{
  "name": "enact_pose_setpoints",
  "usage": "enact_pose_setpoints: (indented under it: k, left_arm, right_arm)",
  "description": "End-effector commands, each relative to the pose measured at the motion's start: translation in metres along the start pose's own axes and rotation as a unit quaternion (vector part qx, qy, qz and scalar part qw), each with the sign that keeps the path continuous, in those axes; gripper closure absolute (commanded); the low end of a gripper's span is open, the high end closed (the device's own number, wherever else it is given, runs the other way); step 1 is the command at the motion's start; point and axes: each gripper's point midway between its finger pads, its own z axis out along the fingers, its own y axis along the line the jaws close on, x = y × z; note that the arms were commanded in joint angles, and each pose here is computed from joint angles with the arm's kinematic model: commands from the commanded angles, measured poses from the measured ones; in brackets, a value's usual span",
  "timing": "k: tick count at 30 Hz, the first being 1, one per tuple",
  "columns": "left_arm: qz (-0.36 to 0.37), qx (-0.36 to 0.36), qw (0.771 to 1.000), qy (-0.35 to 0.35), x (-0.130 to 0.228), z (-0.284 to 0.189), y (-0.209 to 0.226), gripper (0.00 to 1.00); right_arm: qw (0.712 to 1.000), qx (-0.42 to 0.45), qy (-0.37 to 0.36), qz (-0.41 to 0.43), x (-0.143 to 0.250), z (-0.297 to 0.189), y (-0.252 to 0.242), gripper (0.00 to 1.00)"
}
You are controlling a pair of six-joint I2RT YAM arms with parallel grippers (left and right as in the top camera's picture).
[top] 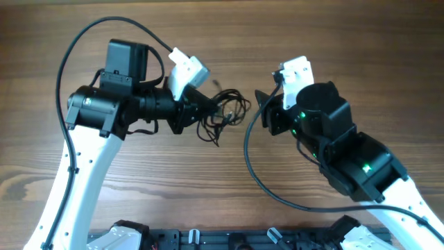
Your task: Untangle cables
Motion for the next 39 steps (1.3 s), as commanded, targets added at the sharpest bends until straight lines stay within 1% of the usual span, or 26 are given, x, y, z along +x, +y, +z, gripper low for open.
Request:
enact_pose_setpoints:
  k: [1, 6, 12, 14, 15, 16, 17, 18, 19, 20, 21, 22, 23, 24, 25, 26, 27, 30, 33, 36, 38, 39]
  left_arm:
    - [0.058, 0.076, 0.995, -0.038, -0.019, 0.000, -0.033, 0.93]
    - [0.065, 0.091, 0.993, -0.048, -0.022, -0.001, -0.037, 0.94]
    - [0.064, 0.090, 0.993, -0.047, -0.022, -0.001, -0.037, 0.94]
    - [0.064, 0.079, 0.994, -0.043, -0.021, 0.000, -0.033, 0.95]
    - [0.058, 0.067, 0.995, -0.038, -0.020, 0.001, -0.029, 0.96]
    - [0.048, 0.048, 0.997, -0.032, -0.019, 0.002, -0.022, 0.96]
    - [0.017, 0.003, 1.000, -0.021, -0.016, 0.002, -0.006, 0.96]
    - [-0.017, -0.054, 0.998, -0.011, -0.014, 0.001, 0.014, 0.96]
    - [-0.060, -0.128, 0.990, -0.007, -0.011, -0.003, 0.040, 0.96]
    - [-0.087, -0.179, 0.980, -0.009, -0.011, -0.009, 0.056, 0.96]
    - [-0.118, -0.231, 0.966, -0.020, -0.012, -0.016, 0.074, 0.96]
    - [-0.130, -0.250, 0.959, -0.029, -0.015, -0.020, 0.080, 0.96]
    - [-0.138, -0.256, 0.956, -0.044, -0.021, -0.021, 0.084, 0.96]
    - [-0.143, -0.257, 0.954, -0.059, -0.027, -0.022, 0.085, 0.96]
    - [-0.146, -0.257, 0.953, -0.071, -0.032, -0.023, 0.086, 0.96]
    - [-0.146, -0.257, 0.952, -0.077, -0.035, -0.022, 0.088, 0.96]
    - [-0.156, -0.256, 0.951, -0.081, -0.037, -0.020, 0.091, 0.96]
    - [-0.178, -0.247, 0.950, -0.074, -0.033, -0.012, 0.094, 0.96]
    - [-0.176, -0.207, 0.960, -0.071, -0.035, -0.003, 0.082, 0.96]
    - [-0.175, -0.176, 0.966, -0.071, -0.037, 0.001, 0.072, 0.96]
    - [-0.174, -0.155, 0.970, -0.071, -0.039, 0.003, 0.065, 0.96]
    - [-0.174, -0.145, 0.971, -0.071, -0.039, 0.004, 0.062, 0.96]
  right_arm:
    - [1.000, -0.005, 0.020, -0.020, 0.006, 0.020, 0.005, 0.36]
    - [0.999, -0.002, 0.044, -0.024, 0.017, 0.041, 0.008, 0.36]
    - [0.999, -0.003, 0.030, -0.021, 0.011, 0.047, 0.010, 0.36]
    - [0.999, 0.015, 0.025, -0.021, 0.008, 0.047, 0.004, 0.37]
    - [0.999, 0.040, 0.024, -0.022, 0.008, 0.047, -0.005, 0.37]
    - [0.997, 0.069, 0.024, -0.019, 0.008, 0.046, -0.015, 0.34]
    - [0.989, 0.143, 0.020, 0.008, 0.010, 0.040, -0.040, 0.29]
    - [0.974, 0.222, 0.010, 0.046, 0.012, 0.030, -0.067, 0.26]
    - [0.957, 0.281, 0.003, 0.076, 0.017, 0.018, -0.086, 0.22]
    - [0.954, 0.288, 0.007, 0.084, 0.020, 0.015, -0.090, 0.21]
    - [0.965, 0.250, 0.023, 0.082, 0.024, 0.021, -0.081, 0.18]
    - [0.978, 0.194, 0.040, 0.065, 0.026, 0.029, -0.063, 0.18]
    - [0.995, 0.075, 0.064, 0.015, 0.029, 0.039, -0.024, 0.14]
    - [0.993, -0.069, 0.080, -0.058, 0.034, 0.040, 0.024, 0.08]
    - [0.975, -0.179, 0.080, -0.107, 0.039, 0.030, 0.059, 0.03]
    - [0.950, -0.266, 0.074, -0.143, 0.043, 0.017, 0.085, 0.01]
    - [0.938, -0.305, 0.070, -0.151, 0.044, 0.010, 0.096, 0.01]
    - [0.941, -0.297, 0.068, -0.147, 0.042, 0.012, 0.094, 0.00]
    - [0.960, -0.240, 0.053, -0.130, 0.030, 0.029, 0.080, 0.00]
    - [0.968, -0.214, 0.053, -0.115, 0.029, 0.048, 0.075, 0.01]
    - [0.974, -0.196, 0.061, -0.092, 0.030, 0.064, 0.072, 0.02]
    - [0.978, -0.179, 0.068, -0.079, 0.034, 0.076, 0.068, 0.06]
